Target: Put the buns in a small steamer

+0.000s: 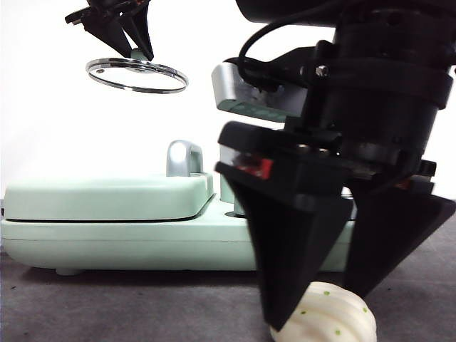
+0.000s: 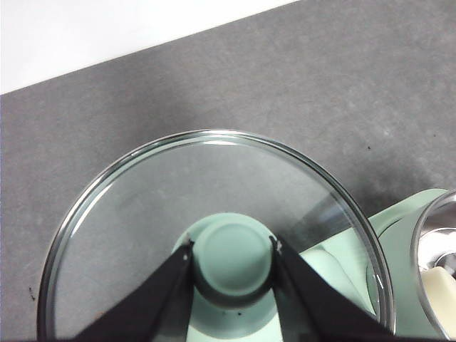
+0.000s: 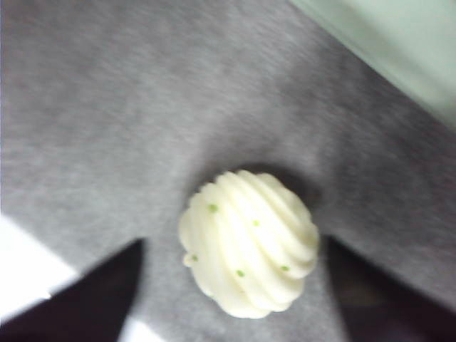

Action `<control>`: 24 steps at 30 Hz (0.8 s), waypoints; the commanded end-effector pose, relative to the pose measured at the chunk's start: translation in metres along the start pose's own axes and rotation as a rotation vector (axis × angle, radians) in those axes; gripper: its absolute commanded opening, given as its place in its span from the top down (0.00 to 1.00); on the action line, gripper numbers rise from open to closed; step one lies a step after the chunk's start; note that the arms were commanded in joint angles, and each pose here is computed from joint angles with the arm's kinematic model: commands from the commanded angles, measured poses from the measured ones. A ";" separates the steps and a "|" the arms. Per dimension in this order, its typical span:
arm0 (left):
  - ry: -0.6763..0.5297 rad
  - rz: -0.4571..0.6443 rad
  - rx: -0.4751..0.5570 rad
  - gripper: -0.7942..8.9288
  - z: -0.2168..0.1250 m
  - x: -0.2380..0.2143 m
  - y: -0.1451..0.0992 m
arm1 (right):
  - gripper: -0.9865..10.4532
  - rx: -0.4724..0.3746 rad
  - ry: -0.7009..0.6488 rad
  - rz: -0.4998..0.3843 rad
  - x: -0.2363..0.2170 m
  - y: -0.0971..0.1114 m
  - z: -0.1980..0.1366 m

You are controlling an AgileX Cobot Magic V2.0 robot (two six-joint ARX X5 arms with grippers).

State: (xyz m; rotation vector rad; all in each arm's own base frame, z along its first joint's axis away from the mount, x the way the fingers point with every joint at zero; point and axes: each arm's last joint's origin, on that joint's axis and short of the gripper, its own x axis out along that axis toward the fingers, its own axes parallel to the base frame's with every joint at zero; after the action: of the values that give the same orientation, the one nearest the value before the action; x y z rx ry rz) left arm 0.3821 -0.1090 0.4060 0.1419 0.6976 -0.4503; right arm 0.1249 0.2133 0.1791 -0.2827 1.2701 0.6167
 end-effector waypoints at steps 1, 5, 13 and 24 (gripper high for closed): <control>-0.066 -0.001 0.011 0.86 0.010 -0.011 -0.002 | 0.72 -0.017 0.012 0.007 0.003 0.002 0.002; -0.067 -0.001 0.013 0.86 0.010 -0.011 -0.002 | 0.72 -0.010 0.016 0.016 0.003 0.001 0.002; -0.067 -0.001 0.013 0.86 0.010 -0.011 -0.002 | 0.82 -0.002 0.010 0.017 0.003 -0.001 0.003; -0.067 -0.001 0.014 0.86 0.010 -0.011 -0.002 | 0.82 0.003 0.010 0.032 -0.042 0.012 0.031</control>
State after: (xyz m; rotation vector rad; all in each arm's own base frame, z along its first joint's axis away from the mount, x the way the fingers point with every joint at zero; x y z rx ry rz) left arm 0.3822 -0.1090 0.4060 0.1419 0.6973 -0.4503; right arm 0.1359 0.2230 0.2253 -0.2567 1.2892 0.6317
